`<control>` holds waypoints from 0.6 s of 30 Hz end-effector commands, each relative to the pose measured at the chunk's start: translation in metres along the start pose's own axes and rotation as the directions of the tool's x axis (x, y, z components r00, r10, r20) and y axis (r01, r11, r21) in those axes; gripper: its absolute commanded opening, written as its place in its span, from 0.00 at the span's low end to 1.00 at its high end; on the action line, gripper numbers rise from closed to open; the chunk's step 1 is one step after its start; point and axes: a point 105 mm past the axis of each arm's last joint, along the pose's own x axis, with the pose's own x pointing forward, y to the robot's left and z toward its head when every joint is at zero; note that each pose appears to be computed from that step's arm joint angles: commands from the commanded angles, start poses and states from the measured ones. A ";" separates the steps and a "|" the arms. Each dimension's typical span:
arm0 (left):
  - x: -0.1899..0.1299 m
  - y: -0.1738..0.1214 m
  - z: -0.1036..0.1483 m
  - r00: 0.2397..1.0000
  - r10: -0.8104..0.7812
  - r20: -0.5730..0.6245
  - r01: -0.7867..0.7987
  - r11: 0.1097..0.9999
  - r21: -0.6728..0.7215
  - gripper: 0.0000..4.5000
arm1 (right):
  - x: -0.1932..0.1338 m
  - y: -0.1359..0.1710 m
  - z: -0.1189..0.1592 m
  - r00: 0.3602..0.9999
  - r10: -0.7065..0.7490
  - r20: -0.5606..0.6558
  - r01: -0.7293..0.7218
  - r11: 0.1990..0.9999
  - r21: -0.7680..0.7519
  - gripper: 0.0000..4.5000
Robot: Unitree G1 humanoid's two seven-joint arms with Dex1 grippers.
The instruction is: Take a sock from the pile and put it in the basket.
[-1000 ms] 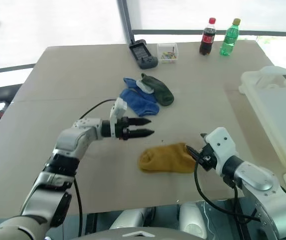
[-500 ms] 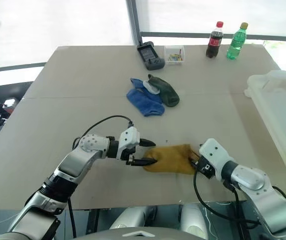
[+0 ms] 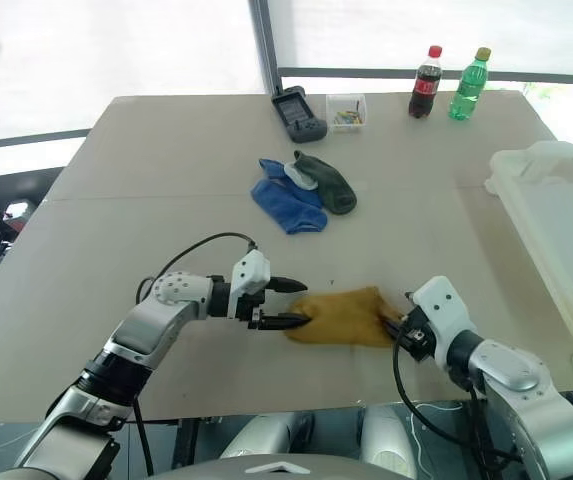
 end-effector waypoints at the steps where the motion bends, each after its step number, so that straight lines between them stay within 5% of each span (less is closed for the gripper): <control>1: -0.010 -0.002 0.007 1.000 0.002 0.010 -0.002 1.000 0.000 0.75 | -0.005 0.007 0.003 0.999 0.037 -0.012 -0.037 0.999 -0.005 0.72; 14: -0.005 -0.010 -0.017 0.991 0.005 -0.131 0.004 0.998 0.066 0.75 | 0.001 0.010 -0.023 0.987 0.071 -0.147 -0.079 0.996 -0.049 0.72; 17: 0.001 -0.015 -0.022 0.990 -0.019 -0.141 0.027 0.998 0.055 0.77 | 0.002 0.010 -0.026 0.985 0.073 -0.157 -0.083 0.995 -0.059 0.55; 18: 0.003 -0.017 -0.023 0.990 -0.034 -0.137 0.040 0.998 0.039 0.72 | 0.003 0.010 -0.026 0.985 0.077 -0.157 -0.087 0.995 -0.057 0.40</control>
